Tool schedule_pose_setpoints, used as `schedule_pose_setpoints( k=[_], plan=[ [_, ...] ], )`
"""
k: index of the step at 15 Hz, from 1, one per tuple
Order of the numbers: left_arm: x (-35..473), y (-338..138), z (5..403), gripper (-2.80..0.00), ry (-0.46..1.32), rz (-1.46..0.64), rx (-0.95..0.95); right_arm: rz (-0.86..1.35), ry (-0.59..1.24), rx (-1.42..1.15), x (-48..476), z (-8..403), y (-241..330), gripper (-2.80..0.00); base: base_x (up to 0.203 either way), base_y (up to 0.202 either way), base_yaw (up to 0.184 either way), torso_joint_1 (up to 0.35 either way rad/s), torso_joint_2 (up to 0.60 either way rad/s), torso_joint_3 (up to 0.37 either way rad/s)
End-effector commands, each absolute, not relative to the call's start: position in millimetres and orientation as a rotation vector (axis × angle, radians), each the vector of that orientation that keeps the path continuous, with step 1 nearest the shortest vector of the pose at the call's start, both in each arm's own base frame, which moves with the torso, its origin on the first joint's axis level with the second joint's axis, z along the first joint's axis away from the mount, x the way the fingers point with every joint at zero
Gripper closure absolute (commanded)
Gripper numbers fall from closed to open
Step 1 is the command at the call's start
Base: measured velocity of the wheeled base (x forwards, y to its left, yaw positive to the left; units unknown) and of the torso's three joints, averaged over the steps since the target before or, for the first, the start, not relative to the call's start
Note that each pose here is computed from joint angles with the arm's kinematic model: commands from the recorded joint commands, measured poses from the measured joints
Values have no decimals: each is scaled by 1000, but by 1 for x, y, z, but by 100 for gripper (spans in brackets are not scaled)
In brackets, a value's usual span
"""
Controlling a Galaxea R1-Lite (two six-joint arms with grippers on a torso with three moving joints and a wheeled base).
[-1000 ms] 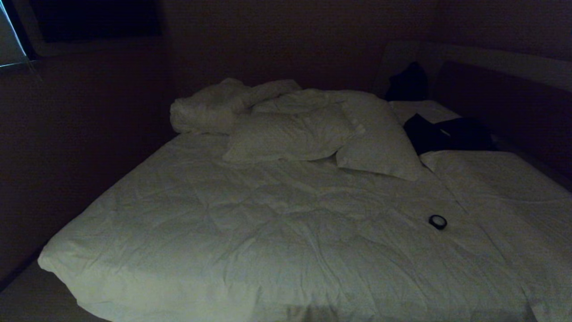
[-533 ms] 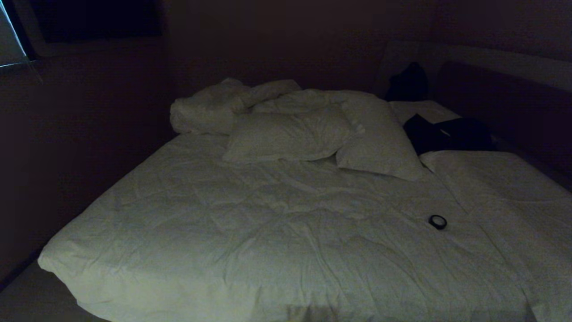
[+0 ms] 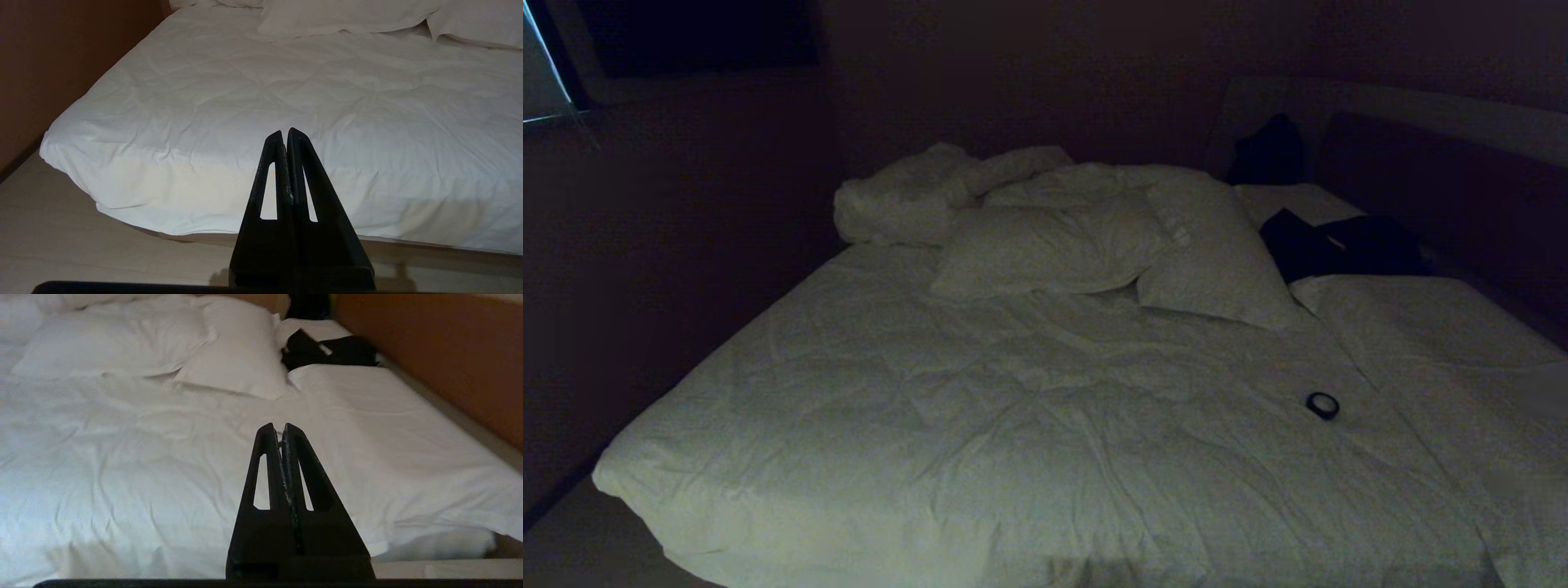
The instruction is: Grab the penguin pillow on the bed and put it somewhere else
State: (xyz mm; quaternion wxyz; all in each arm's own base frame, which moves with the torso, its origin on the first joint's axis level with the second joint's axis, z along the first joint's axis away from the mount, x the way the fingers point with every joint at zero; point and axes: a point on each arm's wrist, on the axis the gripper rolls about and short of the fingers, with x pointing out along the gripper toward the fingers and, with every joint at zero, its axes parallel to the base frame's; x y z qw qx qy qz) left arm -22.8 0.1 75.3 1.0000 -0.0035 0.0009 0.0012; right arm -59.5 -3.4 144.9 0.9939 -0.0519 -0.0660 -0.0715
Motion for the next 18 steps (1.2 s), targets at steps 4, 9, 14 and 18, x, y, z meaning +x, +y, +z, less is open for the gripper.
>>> schedule_pose_setpoints(
  k=[4,9,14,18],
  plan=[
    [-23,0,75,0,3,3,-8,-99,-152,-67,-42,124,-2,0,0,0,0,0,0,0],
    [-23,0,75,0,3,3,-8,-57,-91,-18,-34,107,-2,0,0,0,0,0,0,0],
    [-23,0,75,0,3,3,-6,-55,-39,-14,-29,93,-1,0,0,0,0,0,0,0],
    [-23,0,75,0,3,3,-8,-54,-12,-16,-27,86,-1,0,0,0,0,0,0,0]
  ],
)
